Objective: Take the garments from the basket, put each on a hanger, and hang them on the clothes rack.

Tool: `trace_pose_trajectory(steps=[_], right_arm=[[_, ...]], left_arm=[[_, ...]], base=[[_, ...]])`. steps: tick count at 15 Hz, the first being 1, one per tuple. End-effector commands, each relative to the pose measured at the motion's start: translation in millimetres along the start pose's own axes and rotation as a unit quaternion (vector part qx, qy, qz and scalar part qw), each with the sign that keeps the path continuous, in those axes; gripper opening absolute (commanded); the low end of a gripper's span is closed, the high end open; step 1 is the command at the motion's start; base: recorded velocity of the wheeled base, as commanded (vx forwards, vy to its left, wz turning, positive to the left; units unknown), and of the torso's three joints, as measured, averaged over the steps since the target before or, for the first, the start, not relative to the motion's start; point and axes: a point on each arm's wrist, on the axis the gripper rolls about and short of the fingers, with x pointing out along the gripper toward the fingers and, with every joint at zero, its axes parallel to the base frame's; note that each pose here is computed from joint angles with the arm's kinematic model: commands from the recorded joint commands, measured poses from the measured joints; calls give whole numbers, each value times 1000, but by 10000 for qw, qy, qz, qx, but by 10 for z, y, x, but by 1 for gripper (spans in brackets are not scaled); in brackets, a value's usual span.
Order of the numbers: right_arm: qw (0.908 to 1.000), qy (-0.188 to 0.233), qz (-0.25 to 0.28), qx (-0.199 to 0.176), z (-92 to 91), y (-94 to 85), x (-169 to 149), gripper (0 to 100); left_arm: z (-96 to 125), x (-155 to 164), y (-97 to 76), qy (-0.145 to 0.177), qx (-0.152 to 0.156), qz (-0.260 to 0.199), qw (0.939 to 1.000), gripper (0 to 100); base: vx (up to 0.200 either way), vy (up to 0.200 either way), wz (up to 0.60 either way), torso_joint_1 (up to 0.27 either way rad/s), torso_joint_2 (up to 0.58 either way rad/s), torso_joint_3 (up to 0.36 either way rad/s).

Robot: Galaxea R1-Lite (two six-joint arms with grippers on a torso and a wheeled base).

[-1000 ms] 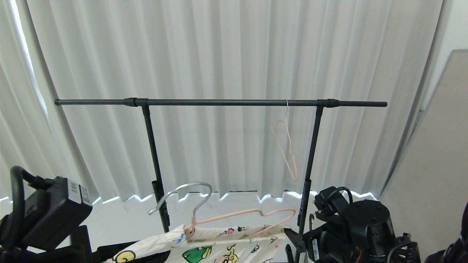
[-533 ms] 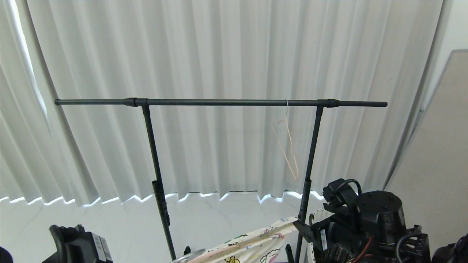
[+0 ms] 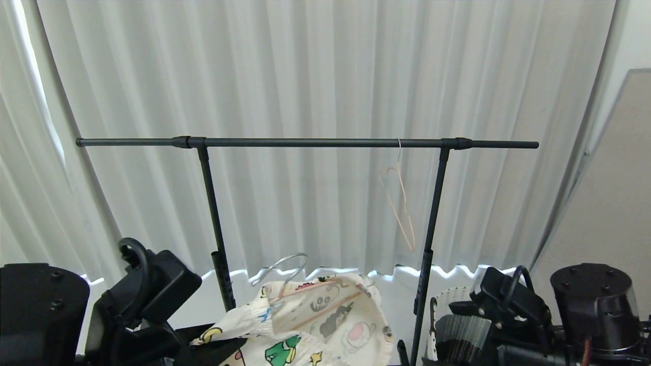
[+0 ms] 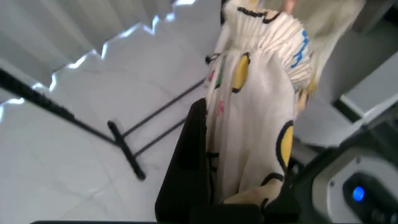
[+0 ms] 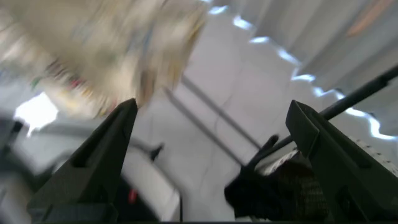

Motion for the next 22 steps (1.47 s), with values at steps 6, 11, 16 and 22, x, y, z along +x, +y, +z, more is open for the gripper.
trace_pose_trajectory(steps=[6, 11, 16, 22], right_arm=[[9801, -409, 1281, -1461, 445, 261, -324, 100], [9556, -218, 1892, -2250, 580, 492, 38, 100], [9528, -73, 1952, -2323, 564, 497, 175, 100], [9525, -96, 1947, -2339, 575, 501, 171, 100]], left_arm=[[-9, -28, -513, -26, 336, -1372, 9900, 0], [-86, -68, -612, 53, 567, -1675, 9842, 0], [-93, -74, -624, -67, 556, -1740, 9832, 0], [-79, -61, -620, -208, 503, -1738, 9833, 0]], base=[[0, 0, 0, 0, 0, 0], [0, 0, 0, 0, 0, 0], [0, 0, 0, 0, 0, 0], [0, 0, 0, 0, 0, 0]])
